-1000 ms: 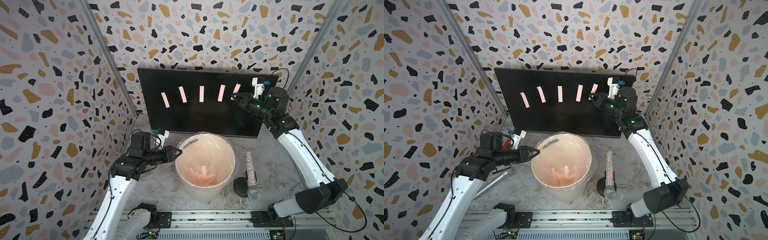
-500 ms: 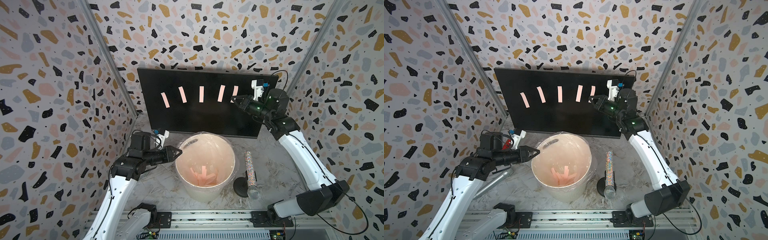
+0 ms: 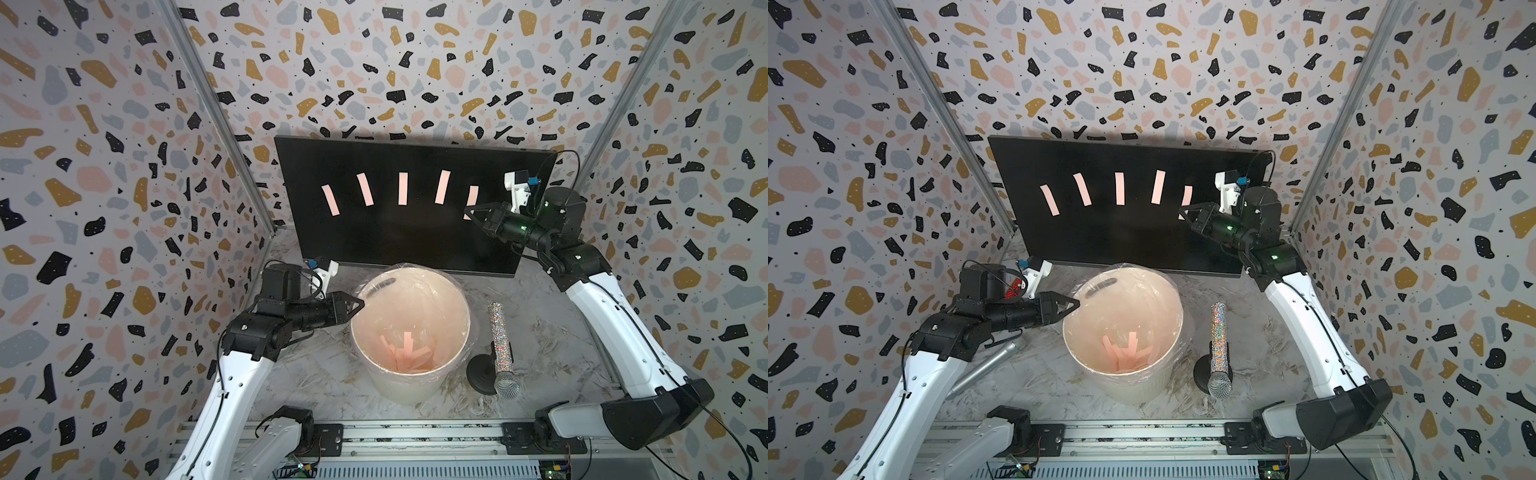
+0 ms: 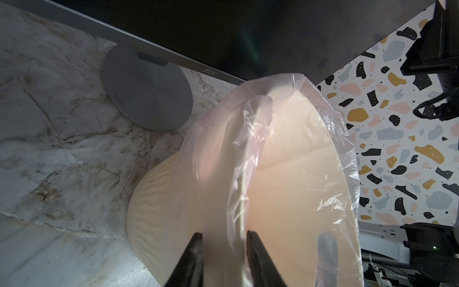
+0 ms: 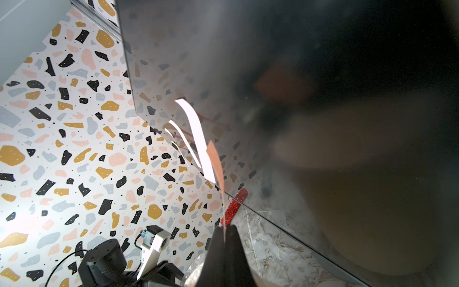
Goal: Remove the sticky note from the monitor
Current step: Place the sticky note in the trash bin.
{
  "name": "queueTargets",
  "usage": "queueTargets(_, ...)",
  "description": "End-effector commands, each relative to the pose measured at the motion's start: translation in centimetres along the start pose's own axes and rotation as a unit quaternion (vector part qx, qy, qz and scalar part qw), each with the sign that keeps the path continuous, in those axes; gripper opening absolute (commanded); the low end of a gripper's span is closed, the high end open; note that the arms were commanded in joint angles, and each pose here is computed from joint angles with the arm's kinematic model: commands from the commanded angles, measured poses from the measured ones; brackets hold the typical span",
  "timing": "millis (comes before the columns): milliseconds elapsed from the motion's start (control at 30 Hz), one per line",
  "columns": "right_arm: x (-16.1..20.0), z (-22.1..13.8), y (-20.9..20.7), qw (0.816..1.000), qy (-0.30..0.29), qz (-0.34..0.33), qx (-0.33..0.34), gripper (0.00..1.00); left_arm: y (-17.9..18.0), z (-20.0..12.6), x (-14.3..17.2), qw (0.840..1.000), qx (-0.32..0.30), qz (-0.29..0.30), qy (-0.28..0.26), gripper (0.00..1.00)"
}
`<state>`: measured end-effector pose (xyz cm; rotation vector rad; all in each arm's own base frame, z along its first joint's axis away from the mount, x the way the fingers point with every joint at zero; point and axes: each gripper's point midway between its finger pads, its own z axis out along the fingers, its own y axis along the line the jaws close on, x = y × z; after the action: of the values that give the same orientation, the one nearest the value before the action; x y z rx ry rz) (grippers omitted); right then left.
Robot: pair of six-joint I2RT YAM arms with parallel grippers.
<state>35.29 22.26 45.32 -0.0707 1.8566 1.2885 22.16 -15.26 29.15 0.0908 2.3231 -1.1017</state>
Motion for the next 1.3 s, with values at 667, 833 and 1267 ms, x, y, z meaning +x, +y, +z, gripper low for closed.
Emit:
queueTargets(667,11.9,-3.8,5.1,0.985,0.148,-0.082,-0.022,0.00,-0.5,-0.2,-0.5,1.000,0.002,-0.003,0.000,0.30)
queueTargets(833,15.2,-3.8,5.3,0.975,0.192,-0.107,-0.014,0.00,-0.5,-0.2,-0.5,1.000,0.002,-0.002,0.001,0.30)
queueTargets(1267,22.5,-3.8,4.4,0.942,0.290,-0.168,0.023,0.00,-0.5,-0.3,-0.3,1.000,0.002,-0.003,0.002,0.30)
